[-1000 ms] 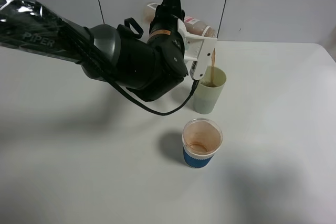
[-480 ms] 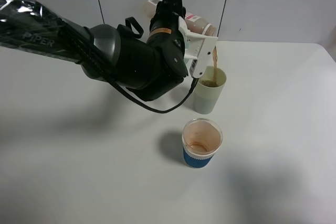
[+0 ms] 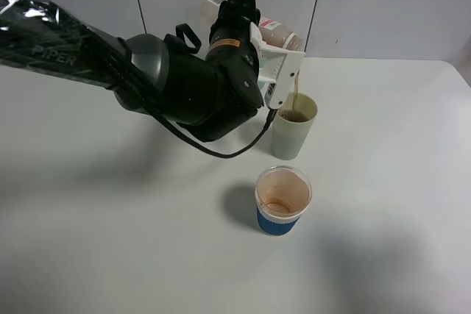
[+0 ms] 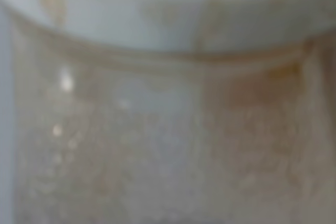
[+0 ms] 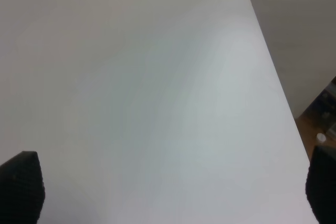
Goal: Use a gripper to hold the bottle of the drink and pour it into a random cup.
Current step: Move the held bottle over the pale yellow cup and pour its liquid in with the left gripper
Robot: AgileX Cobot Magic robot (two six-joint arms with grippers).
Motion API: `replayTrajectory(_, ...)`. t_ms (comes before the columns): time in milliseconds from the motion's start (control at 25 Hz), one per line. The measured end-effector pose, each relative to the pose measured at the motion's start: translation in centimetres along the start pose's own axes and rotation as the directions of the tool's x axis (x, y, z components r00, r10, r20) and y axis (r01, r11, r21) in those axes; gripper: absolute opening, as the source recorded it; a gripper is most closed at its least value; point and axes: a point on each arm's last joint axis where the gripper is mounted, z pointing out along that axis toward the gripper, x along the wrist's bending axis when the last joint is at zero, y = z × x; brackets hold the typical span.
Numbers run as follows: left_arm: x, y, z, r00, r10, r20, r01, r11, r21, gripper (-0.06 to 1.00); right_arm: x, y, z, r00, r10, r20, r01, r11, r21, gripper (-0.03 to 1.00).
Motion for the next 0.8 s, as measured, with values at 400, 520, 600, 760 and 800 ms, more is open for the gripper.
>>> replayTrajectory(400,0.15,-0.17,0.00,0.999,0.028,-0.016,-0.027,0.999,0.019,0.33,0.00,0.00,0.00,1.000,0.000,0.000,0.000,1.000,0.000,0.99)
replayTrajectory(520,0.19,-0.19,0.00,0.999,0.040,-0.020,-0.039,0.999,0.022,0.33,0.00,0.00,0.00,1.000,0.000,0.000,0.000,1.000,0.000,0.99)
replayTrajectory(600,0.26,-0.21,0.00,0.998,0.065,-0.027,-0.064,0.998,0.025,0.33,0.00,0.00,0.00,1.000,0.000,0.000,0.000,1.000,0.000,0.99)
replayTrajectory(760,0.35,-0.20,-0.01,0.995,0.090,-0.036,-0.089,0.996,0.026,0.33,0.00,0.00,0.00,1.000,0.000,0.000,0.000,1.000,0.000,0.99)
replayTrajectory(800,0.37,-0.22,-0.01,0.995,0.092,-0.039,-0.091,0.996,0.028,0.33,0.00,0.00,0.00,1.000,0.000,0.000,0.000,1.000,0.000,0.99)
